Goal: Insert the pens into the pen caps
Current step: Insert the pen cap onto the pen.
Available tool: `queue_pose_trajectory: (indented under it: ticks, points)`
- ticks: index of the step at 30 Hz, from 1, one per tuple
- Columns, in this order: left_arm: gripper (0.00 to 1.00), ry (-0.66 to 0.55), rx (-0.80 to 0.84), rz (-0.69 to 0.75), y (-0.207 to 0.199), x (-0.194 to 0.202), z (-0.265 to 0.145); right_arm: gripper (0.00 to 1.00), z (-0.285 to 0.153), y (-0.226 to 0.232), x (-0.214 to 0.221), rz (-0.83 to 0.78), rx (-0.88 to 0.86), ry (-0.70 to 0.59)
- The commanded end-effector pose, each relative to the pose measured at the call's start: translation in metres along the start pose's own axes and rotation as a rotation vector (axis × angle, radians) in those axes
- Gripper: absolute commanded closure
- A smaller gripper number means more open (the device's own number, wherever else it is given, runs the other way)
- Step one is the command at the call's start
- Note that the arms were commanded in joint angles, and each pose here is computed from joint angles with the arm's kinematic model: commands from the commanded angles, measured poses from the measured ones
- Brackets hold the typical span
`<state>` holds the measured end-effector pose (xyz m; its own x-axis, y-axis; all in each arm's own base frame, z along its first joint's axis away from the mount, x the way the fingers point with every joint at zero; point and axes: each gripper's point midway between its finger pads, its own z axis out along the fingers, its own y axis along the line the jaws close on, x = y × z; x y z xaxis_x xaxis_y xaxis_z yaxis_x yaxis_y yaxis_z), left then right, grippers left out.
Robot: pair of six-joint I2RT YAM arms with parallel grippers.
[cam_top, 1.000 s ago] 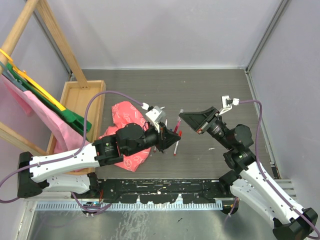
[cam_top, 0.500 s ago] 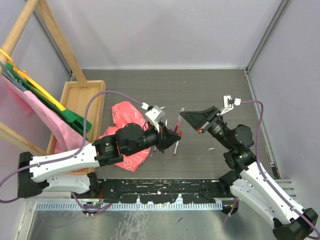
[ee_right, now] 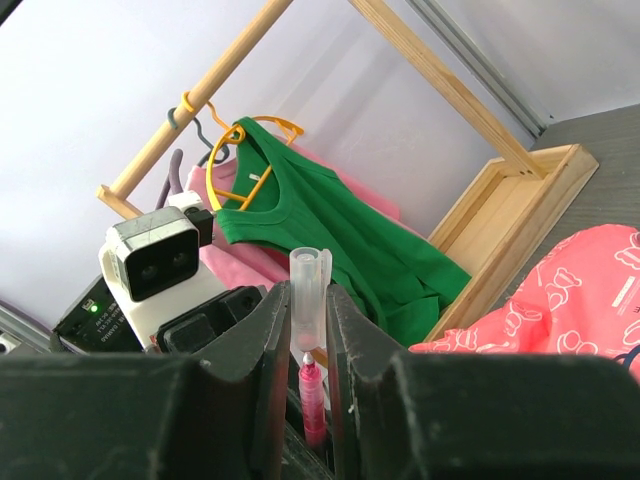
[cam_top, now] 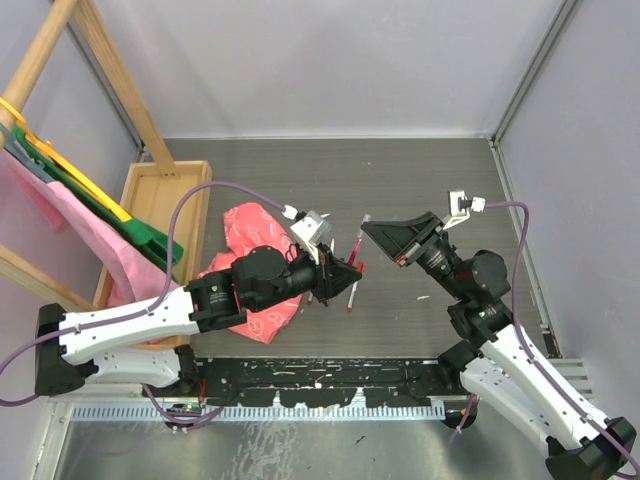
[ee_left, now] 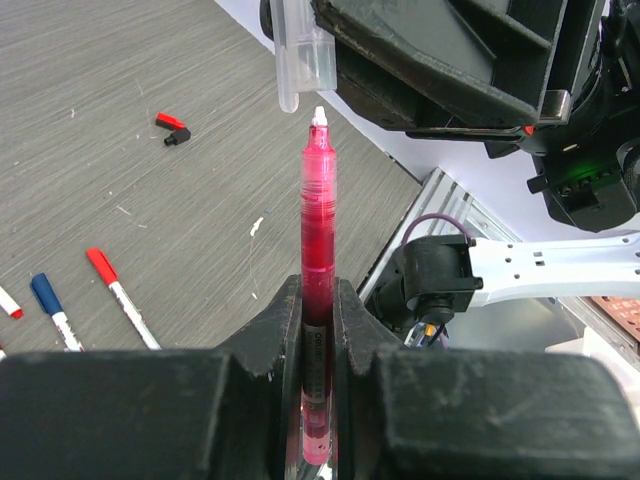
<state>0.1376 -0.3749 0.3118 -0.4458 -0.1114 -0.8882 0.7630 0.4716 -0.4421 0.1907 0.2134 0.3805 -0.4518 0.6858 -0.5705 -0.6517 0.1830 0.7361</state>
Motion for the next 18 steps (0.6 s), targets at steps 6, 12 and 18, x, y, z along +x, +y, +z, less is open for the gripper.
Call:
queue_pose_trajectory:
  ticks: [6,12,18]
  points:
    - [1.0,-0.104,0.028,-0.016,-0.0102,-0.0287,-0.0036,1.0,-0.0003,0.0286,-0.0111,-0.029,-0.091,-0.023]
    - [1.0,-0.117,0.024,-0.021,-0.0103,-0.0317,-0.002,1.0,-0.0011,0.0287,-0.0079,-0.034,-0.097,-0.008]
    - [1.0,-0.121,0.022,-0.022,-0.0109,-0.0335,0.0002,1.0,-0.0015,0.028,-0.0044,-0.036,-0.101,0.009]
